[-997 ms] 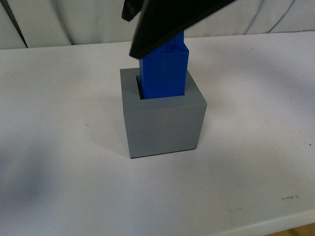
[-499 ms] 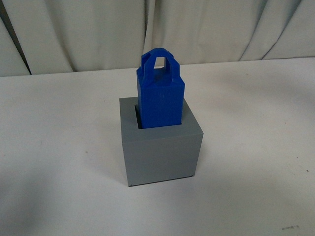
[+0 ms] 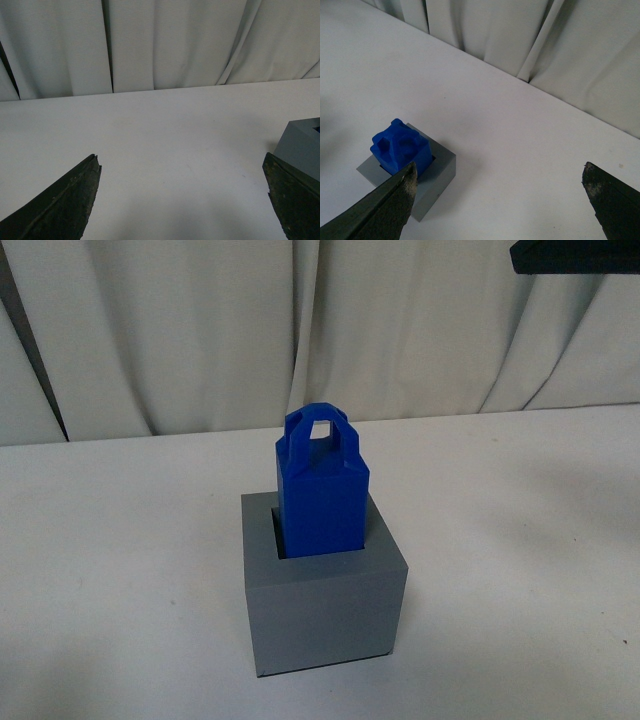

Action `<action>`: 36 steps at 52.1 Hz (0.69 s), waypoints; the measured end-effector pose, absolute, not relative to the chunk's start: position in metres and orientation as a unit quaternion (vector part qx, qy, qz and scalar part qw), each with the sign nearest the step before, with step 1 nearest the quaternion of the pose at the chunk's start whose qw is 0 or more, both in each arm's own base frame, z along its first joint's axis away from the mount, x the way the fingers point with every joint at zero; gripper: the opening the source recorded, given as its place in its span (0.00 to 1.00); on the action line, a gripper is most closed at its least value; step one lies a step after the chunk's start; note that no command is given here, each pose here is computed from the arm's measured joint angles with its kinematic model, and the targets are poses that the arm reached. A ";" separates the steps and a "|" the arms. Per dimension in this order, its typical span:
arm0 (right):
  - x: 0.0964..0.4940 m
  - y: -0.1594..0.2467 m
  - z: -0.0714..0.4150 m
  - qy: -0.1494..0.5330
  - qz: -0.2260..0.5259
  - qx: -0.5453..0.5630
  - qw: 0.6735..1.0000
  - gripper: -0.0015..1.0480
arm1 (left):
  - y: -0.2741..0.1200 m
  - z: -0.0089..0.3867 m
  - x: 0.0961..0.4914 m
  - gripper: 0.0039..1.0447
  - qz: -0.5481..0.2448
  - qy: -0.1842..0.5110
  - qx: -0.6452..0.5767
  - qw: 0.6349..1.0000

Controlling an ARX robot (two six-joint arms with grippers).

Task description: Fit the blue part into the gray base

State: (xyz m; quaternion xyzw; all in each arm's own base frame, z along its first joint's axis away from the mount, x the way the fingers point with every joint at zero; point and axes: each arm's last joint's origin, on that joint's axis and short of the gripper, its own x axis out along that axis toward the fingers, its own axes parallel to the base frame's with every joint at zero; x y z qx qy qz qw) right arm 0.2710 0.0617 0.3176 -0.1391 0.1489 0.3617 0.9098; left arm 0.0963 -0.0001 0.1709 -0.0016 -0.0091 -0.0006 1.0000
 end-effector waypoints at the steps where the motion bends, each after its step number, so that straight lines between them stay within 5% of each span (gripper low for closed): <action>1: 0.271 0.062 0.317 0.150 0.362 -0.138 0.910 0.93 | 0.000 0.171 0.096 0.94 -0.001 -0.009 -0.002 1.000; 8: 0.263 0.061 0.303 0.069 0.150 -0.109 0.980 0.77 | 0.000 0.171 0.096 0.94 -0.001 -0.009 -0.002 1.000; 13: 0.247 0.047 0.288 0.014 0.028 -0.054 0.998 0.63 | 0.000 0.171 0.096 0.94 0.000 -0.009 -0.002 1.000; 36: 0.189 0.018 0.221 0.004 0.004 -0.009 1.000 0.01 | 0.000 0.171 0.096 0.94 0.000 -0.009 -0.002 1.000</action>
